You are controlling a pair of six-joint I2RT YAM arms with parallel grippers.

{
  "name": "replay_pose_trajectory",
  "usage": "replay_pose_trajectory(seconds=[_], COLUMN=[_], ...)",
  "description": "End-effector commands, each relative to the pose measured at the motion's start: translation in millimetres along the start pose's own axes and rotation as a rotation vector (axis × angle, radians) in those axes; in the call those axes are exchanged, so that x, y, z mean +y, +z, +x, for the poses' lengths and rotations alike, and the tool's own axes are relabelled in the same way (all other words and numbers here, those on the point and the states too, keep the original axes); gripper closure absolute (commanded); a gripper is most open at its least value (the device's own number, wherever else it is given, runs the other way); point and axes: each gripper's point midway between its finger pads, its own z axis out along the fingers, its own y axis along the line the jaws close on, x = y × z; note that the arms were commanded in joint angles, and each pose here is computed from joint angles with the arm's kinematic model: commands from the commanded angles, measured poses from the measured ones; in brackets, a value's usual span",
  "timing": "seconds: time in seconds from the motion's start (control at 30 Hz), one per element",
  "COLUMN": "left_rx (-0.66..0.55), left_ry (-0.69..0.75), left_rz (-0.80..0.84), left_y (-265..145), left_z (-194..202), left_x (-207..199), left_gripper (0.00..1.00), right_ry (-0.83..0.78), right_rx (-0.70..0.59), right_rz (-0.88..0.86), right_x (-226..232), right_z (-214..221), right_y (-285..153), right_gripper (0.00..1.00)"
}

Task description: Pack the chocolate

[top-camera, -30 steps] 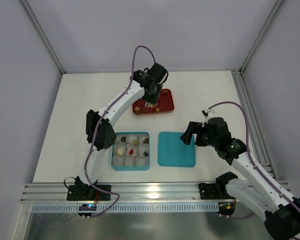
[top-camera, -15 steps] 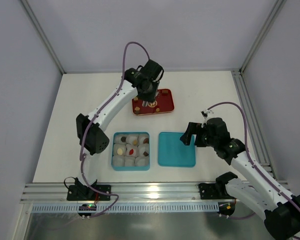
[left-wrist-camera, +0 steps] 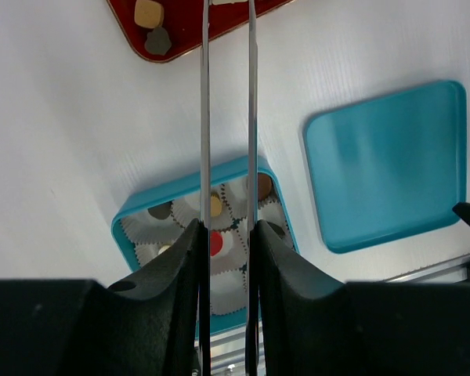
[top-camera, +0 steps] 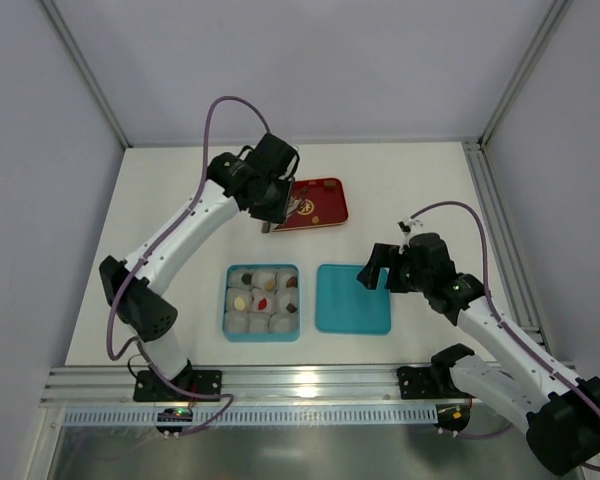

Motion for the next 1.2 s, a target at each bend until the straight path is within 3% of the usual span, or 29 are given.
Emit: replay_pose_trajectory(seconds=[0.0, 0.53, 1.17], left_rx=[-0.04, 0.021, 0.118], left_ry=[-0.029, -0.119, -0.188], left_rz=[0.032, 0.03, 0.076], left_y=[-31.7, -78.2, -117.4], left_z=[10.8, 109.5, 198.7], left_x=[2.6, 36.6, 56.3], left_gripper=[0.8, 0.8, 0.79], right_ry=[0.0, 0.015, 0.022], right_rx=[-0.029, -0.018, 0.004], right_rz=[-0.035, -0.043, -0.028], right_x=[9.5, 17.3, 18.0], right_z=[-9.9, -23.3, -21.3], right_y=[4.3, 23.8, 34.2], right_gripper=[0.0, 0.0, 0.0])
